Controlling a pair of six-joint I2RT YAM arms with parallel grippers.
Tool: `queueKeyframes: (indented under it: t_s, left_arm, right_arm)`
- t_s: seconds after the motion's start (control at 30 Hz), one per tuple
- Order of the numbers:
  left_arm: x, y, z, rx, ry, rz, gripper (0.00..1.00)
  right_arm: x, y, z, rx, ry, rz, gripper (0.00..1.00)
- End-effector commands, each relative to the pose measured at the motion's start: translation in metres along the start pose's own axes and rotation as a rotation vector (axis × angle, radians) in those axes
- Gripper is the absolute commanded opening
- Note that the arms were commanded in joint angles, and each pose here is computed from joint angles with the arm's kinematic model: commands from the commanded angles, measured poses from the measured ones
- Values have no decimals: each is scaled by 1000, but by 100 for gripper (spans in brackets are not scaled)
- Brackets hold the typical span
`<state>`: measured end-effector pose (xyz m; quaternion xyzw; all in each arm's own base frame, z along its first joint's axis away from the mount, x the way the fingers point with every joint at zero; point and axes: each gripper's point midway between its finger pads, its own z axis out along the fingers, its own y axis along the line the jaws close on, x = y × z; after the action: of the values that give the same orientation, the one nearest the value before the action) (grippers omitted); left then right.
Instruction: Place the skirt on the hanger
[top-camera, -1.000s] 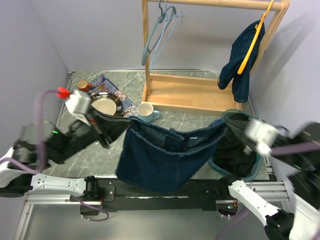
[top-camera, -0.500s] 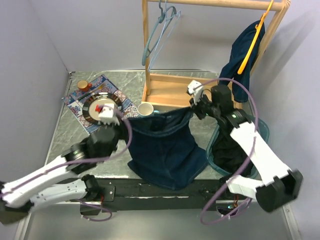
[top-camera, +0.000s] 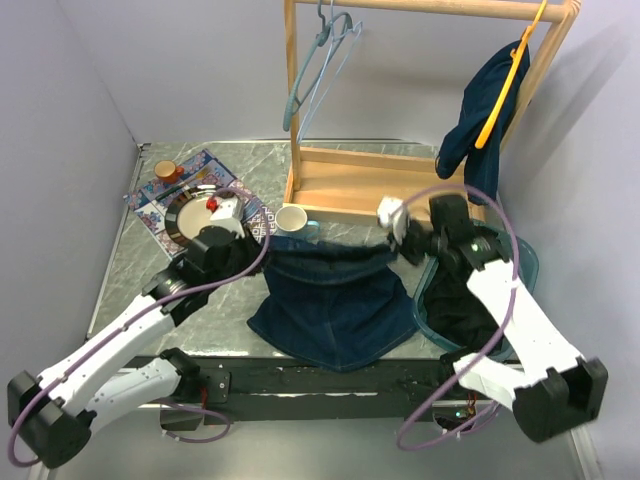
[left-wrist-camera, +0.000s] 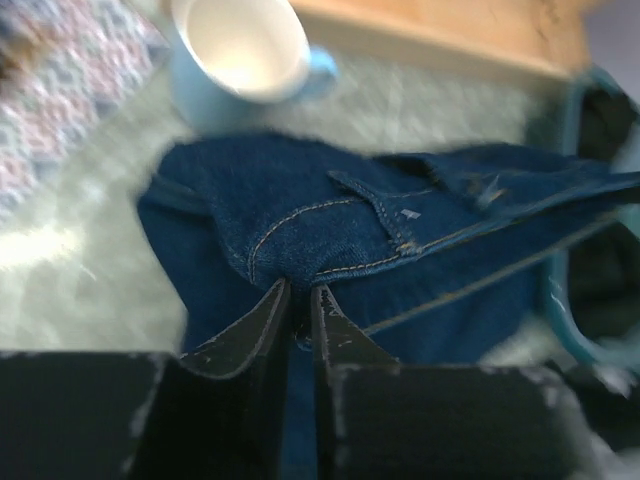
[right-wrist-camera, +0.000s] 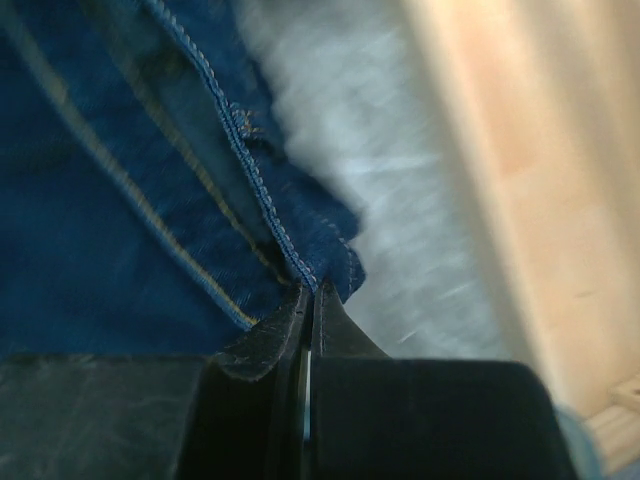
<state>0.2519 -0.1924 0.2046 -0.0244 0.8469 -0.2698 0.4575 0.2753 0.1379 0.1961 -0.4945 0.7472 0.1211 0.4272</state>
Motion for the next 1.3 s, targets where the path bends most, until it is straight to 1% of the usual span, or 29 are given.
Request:
queueKeyframes:
  t_s: [0.0, 0.03, 0.1, 0.13, 0.17, 0.2, 0.23, 0.27, 0.4, 0.43, 0.5, 0.53, 0.6, 0.73, 0.77, 0.8, 0.83, 0.87, 0.9, 0.93, 0.97, 1.0, 1.03, 1.07, 1.1, 1.13, 1.17, 1.23, 1.27]
  left_arm:
    - [60, -12, -25, 107, 254, -150, 21]
    - [75, -8, -26, 99, 305, -182, 22]
    - [98, -14, -34, 156, 415, -207, 24]
    - [106, -12, -36, 151, 446, -221, 25]
    - [113, -9, -39, 134, 478, -224, 34]
    - [112, -7, -42, 129, 476, -216, 43]
    - [104, -7, -45, 121, 454, -199, 52]
    - [98, -8, -49, 122, 432, -183, 64]
    - [43, -27, -74, 201, 245, -85, 81]
    - [26, -33, -80, 231, 183, -23, 84]
    - [7, -38, -85, 251, 110, 34, 89]
    - [-9, -44, -87, 270, 55, 87, 90]
    - [-23, -50, -83, 277, 10, 117, 90]
    - [-84, -87, -90, 371, -183, 186, 90]
    - [-107, -99, -94, 394, -267, 191, 90]
    - [-118, -103, -86, 382, -283, 199, 90]
    - [-144, -116, -97, 395, -351, 214, 90]
    - [-156, -115, -80, 346, -356, 214, 90]
    - [-169, -120, -77, 337, -370, 220, 90]
    - [-196, -133, -88, 356, -422, 219, 89]
    - [-204, -134, -69, 348, -398, 222, 88]
    - [-214, -142, -69, 374, -407, 217, 88]
    - [-234, -153, -77, 404, -444, 212, 87]
    - [-239, -151, -61, 393, -427, 202, 85]
    - [-251, -159, -65, 412, -441, 191, 83]
    - [-254, -159, -58, 405, -430, 182, 81]
    - [-254, -155, -40, 379, -404, 173, 76]
    - [-259, -157, -34, 373, -397, 163, 72]
    - [-257, -156, -24, 367, -385, 160, 67]
  right_arm:
    - [49, 60, -12, -207, 74, -131, 0]
    - [59, 70, -16, -242, 99, -135, 0]
    - [75, 83, -15, -289, 136, -162, 1]
    - [81, 88, -16, -317, 157, -158, 5]
    - [82, 91, -17, -333, 166, -157, 18]
    - [80, 94, -18, -348, 163, -151, 24]
    - [74, 93, -22, -354, 165, -134, 31]
    - [68, 92, -23, -352, 158, -126, 45]
    - [27, 70, -37, -266, 82, -105, 53]
    - [8, 62, -43, -227, 37, -100, 55]
    - [-10, 57, -47, -203, -17, -84, 59]
    - [-24, 53, -49, -188, -62, -65, 60]
    - [-44, 60, -50, -235, -149, -35, 61]
    - [-82, 59, -47, -276, -292, 81, 61]
    - [-88, 59, -46, -283, -309, 101, 61]
    - [-92, 60, -43, -312, -323, 124, 61]
    - [-94, 60, -40, -326, -333, 148, 61]
    - [-93, 61, -37, -341, -331, 164, 62]
    - [-92, 63, -34, -373, -339, 179, 62]
    - [-84, 67, -30, -396, -334, 203, 63]
    - [-77, 64, -28, -399, -338, 227, 63]
    - [-77, 64, -29, -400, -366, 219, 63]
    - [-62, 69, -23, -409, -350, 253, 63]
    - [-57, 70, -21, -407, -353, 263, 64]
    - [-55, 64, -20, -377, -380, 256, 64]
    - [-43, 71, -17, -401, -375, 296, 65]
    - [-41, 70, -17, -395, -380, 297, 65]
    - [-38, 66, -20, -379, -381, 306, 66]
    - [-39, 66, -21, -381, -384, 311, 66]
